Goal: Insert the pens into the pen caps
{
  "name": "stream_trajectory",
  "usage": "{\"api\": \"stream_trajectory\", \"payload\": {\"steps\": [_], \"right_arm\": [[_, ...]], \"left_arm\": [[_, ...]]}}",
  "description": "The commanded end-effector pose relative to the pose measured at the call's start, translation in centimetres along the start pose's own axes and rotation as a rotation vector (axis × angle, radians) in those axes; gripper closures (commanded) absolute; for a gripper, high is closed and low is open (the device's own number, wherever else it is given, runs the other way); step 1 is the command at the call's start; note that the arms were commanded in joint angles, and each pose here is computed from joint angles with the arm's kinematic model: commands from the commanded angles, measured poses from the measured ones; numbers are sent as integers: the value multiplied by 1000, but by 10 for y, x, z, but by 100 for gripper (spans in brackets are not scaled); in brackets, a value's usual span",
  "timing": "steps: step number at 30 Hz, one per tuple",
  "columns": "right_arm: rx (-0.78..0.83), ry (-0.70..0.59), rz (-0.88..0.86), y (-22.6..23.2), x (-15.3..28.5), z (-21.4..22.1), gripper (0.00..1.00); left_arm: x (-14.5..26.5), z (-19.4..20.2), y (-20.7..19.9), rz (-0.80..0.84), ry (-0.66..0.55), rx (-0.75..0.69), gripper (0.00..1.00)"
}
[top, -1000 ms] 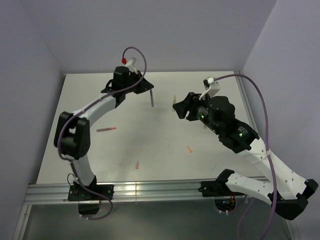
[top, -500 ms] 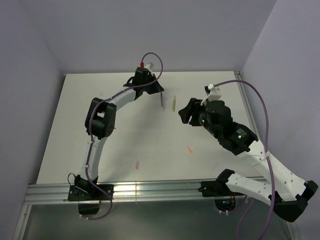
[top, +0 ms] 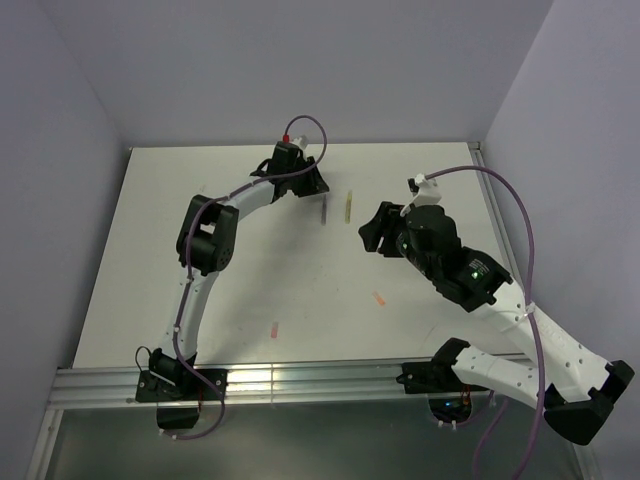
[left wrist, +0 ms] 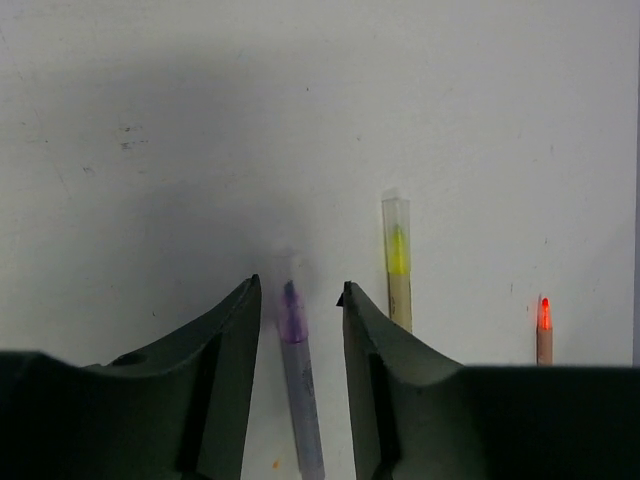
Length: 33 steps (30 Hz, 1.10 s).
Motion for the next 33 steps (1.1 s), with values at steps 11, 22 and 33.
{"api": "stream_trajectory", "payload": {"steps": [11, 22, 33], "right_arm": [[-15, -31, 52, -6, -3, -6, 38], [6, -5, 54, -6, -14, 2, 38], [59, 7, -55, 13, -33, -4, 37]], "left_arm": [[40, -34, -25, 74, -103, -24, 53], [169, -40, -10, -127, -359, 82, 57], [246, 5, 76, -787, -135, -229, 48]]}}
Point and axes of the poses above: each gripper's point midway between its finger pads, its own x axis back along the fingers, its own y axis along the line the jaws close on, z = x × y, the point moved 5 cm from there along x, back along the fingers, and after that the axes turned 7 degrees about x, right-handed, at the moved point
